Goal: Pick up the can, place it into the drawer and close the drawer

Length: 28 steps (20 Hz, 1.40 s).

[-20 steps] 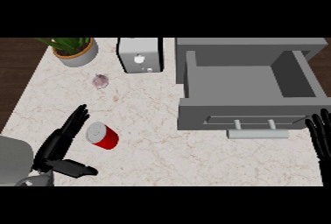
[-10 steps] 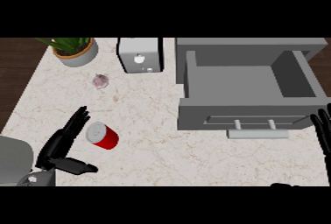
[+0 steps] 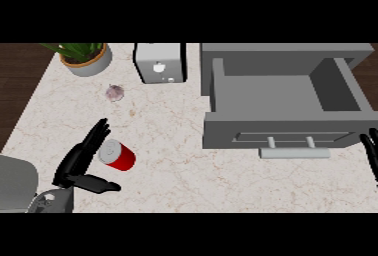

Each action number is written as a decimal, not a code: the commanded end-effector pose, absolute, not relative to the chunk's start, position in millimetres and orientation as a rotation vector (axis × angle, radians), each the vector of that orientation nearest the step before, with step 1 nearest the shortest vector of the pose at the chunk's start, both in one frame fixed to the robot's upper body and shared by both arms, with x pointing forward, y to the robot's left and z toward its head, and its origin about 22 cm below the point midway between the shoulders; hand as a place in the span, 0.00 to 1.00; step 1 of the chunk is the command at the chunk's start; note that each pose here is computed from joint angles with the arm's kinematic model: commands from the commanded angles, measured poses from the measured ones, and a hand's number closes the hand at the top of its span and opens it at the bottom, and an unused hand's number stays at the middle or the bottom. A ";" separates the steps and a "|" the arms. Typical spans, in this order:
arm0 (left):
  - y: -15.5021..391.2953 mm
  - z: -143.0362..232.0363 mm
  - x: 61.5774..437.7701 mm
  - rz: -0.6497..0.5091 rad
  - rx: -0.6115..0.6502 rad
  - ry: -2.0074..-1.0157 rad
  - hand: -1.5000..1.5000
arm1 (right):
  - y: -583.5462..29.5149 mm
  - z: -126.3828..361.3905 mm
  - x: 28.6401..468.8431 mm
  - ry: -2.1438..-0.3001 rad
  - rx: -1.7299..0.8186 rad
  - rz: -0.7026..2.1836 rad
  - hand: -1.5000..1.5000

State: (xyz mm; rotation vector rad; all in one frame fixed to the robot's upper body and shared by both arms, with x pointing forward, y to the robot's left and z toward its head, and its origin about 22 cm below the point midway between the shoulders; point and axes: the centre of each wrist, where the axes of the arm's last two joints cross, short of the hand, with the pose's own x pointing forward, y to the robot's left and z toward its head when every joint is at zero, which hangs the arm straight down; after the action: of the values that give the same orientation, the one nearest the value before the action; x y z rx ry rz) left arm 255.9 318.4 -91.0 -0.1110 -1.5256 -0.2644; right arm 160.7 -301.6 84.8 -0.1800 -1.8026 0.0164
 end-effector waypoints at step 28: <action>256.9 -100.1 278.7 -0.284 -0.272 -1.555 1.00 | -305.3 112.3 154.1 -1.805 -0.169 -0.012 0.00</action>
State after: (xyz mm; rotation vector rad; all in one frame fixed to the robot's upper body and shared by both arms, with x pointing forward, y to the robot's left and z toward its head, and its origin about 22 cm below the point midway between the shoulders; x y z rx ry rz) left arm 286.1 265.7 -103.0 -0.2347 -1.5549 -0.2886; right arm 151.0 -303.3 94.7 -0.1674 -1.8059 -0.0082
